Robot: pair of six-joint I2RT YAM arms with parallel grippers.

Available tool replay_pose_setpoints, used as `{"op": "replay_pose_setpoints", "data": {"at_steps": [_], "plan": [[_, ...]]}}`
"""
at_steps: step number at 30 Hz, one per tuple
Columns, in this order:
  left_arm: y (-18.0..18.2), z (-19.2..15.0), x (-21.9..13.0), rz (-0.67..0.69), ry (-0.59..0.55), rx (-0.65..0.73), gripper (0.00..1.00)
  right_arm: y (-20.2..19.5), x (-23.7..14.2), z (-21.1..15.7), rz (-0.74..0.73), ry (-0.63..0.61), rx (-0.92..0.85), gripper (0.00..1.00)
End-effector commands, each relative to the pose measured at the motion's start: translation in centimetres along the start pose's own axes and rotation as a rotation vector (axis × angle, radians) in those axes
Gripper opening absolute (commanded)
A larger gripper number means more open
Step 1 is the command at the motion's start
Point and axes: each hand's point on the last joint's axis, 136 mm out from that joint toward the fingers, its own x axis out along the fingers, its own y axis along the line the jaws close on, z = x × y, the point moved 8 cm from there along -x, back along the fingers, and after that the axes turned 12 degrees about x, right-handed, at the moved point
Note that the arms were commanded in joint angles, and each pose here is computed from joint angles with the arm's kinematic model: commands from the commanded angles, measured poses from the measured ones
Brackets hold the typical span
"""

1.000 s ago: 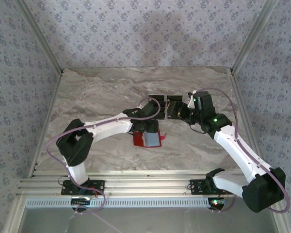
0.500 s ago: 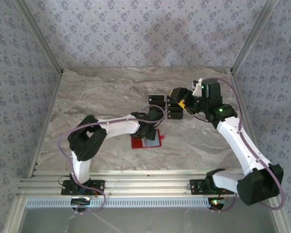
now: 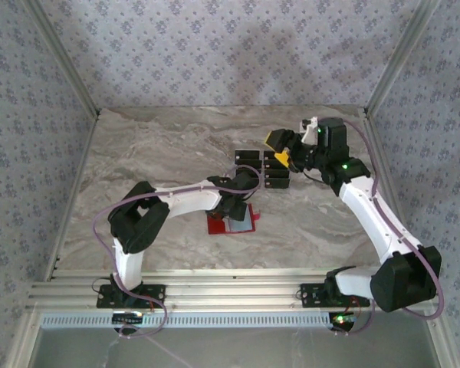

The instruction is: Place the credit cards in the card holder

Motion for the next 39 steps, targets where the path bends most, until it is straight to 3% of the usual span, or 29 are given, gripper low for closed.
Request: {"op": "replay_pose_setpoints", "data": {"at_steps": [1,9,15,20,25,39], "plan": [[2.1,-0.7,-0.1,0.086,0.029,0.012,0.79,2.1,-1.3,-0.2,0.046,-0.015,-0.055,0.80],[4.6,-0.6,-2.6,0.068,-0.063,-0.075,0.79,-4.1,-0.2,-3.1,-0.113,0.006,-0.061,0.77],[6.4,-0.6,-5.2,0.013,-0.163,-0.179,0.80,-6.6,2.4,-7.3,-0.230,0.099,-0.190,0.71],[7.6,-3.0,-6.4,-0.010,-0.181,-0.268,0.80,-7.4,5.7,-10.1,-0.276,0.195,-0.324,0.67],[8.6,-5.9,-6.5,-0.029,-0.181,-0.359,0.80,-8.9,9.7,-11.9,-0.355,0.271,-0.412,0.58],[9.1,-8.5,-4.7,-0.063,-0.201,-0.479,0.74,-11.7,15.6,-14.3,-0.470,0.342,-0.537,0.55]]}}
